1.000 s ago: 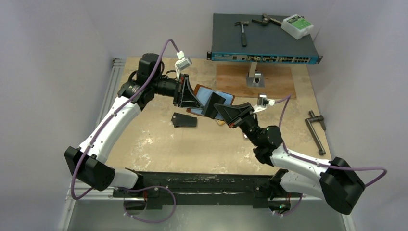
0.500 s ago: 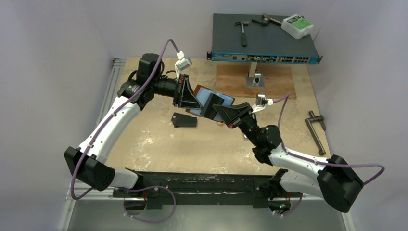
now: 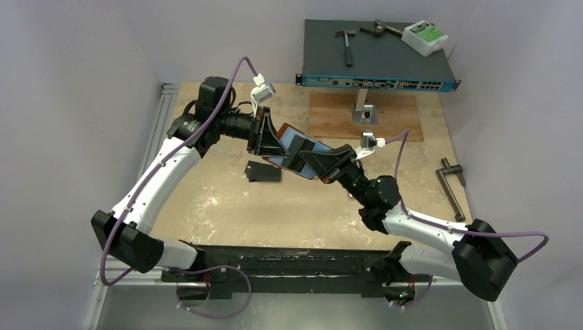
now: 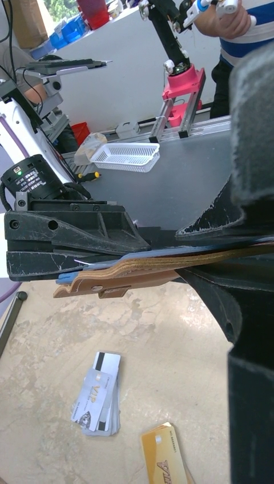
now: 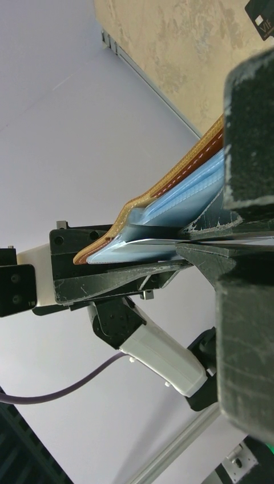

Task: Put the credit cards into the card holder
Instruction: Insert the credit card into the card holder.

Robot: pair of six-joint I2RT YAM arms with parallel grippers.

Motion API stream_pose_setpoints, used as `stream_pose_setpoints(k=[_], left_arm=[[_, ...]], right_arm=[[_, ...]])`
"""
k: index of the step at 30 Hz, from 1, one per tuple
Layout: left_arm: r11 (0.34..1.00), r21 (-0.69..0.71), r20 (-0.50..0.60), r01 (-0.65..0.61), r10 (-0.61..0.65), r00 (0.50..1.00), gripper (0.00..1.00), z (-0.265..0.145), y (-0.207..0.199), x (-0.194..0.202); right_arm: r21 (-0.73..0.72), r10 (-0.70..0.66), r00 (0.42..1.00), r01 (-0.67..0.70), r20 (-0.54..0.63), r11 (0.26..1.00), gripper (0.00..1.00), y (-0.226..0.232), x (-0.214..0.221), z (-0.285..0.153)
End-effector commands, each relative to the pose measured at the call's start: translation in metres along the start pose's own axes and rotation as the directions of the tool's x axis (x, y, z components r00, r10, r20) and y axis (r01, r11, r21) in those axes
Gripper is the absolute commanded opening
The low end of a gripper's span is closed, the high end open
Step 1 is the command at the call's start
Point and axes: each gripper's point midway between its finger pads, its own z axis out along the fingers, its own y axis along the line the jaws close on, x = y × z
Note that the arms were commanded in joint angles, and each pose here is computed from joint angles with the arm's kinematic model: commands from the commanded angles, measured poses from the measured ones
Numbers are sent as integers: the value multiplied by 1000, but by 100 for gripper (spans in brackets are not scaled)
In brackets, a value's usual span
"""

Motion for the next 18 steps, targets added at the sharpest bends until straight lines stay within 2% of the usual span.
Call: stream_pose_setpoints(k=[1,9,18], left_arm=[[995,61,26,-73,72,997,19,-2,-32,-12],[997,72,61,15,-20,998,19,3,-27,-14],[995,85,86,43,-50,995,20,5,-28,-16]], right_arm=[[68,-32,999,33,-15,997,0,-15,4,3],[127,-33,996,23,77,992,0,-20,-13,4],[115,-27,996,17,89,993,0,-14,-10,16]])
